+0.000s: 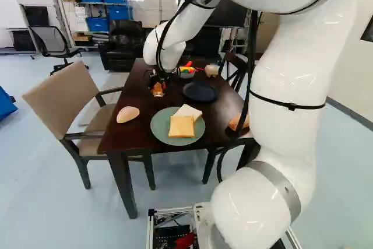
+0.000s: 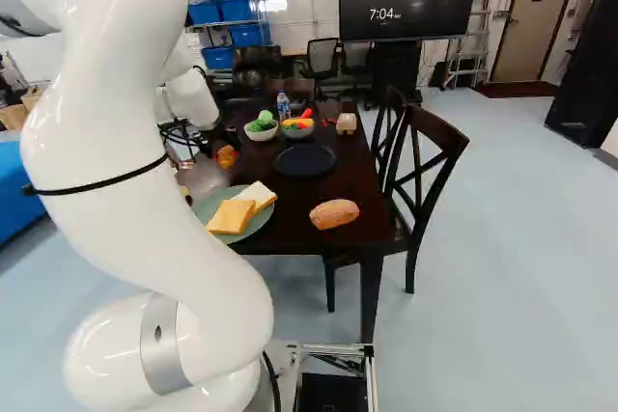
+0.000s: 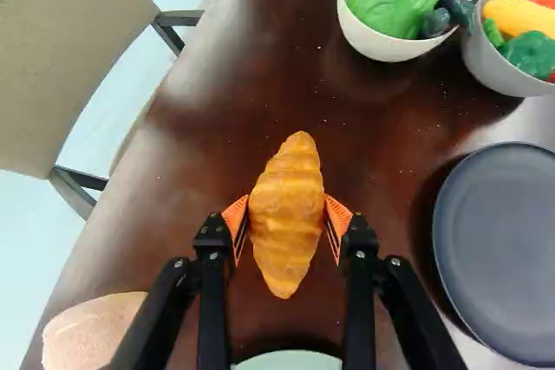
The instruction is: Move the croissant to the empty plate
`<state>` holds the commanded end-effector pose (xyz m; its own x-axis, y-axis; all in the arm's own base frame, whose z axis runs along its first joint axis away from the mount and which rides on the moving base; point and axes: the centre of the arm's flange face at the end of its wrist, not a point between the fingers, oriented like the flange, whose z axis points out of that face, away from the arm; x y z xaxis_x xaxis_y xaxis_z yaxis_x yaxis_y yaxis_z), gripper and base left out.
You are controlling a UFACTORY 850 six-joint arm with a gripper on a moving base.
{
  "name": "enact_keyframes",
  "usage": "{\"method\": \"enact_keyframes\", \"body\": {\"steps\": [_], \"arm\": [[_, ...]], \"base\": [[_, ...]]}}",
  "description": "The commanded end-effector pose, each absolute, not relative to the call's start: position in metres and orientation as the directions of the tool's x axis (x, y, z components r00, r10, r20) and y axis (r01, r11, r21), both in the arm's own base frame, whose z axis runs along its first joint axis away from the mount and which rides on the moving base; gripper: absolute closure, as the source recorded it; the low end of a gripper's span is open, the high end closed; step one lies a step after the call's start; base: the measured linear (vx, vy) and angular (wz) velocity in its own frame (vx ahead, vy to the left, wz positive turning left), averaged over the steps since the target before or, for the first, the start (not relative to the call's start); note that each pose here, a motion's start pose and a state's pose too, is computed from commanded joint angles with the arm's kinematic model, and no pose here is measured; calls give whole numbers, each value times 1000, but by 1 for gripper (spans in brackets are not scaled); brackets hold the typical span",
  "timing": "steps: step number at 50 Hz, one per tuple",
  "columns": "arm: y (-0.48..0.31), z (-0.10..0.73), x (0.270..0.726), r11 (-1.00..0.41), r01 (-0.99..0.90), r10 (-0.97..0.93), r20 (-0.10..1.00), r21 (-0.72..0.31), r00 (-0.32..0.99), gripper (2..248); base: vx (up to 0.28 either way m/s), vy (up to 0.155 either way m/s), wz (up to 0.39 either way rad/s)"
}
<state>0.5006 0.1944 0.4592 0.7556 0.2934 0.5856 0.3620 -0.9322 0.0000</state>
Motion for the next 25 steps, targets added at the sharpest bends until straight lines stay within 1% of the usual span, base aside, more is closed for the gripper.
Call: {"method": "enact_keyframes", "body": {"steps": [25], "arm": [[149, 490, 494, -957, 288, 227, 618, 0, 753, 114]], "base": [[0, 0, 0]]}}
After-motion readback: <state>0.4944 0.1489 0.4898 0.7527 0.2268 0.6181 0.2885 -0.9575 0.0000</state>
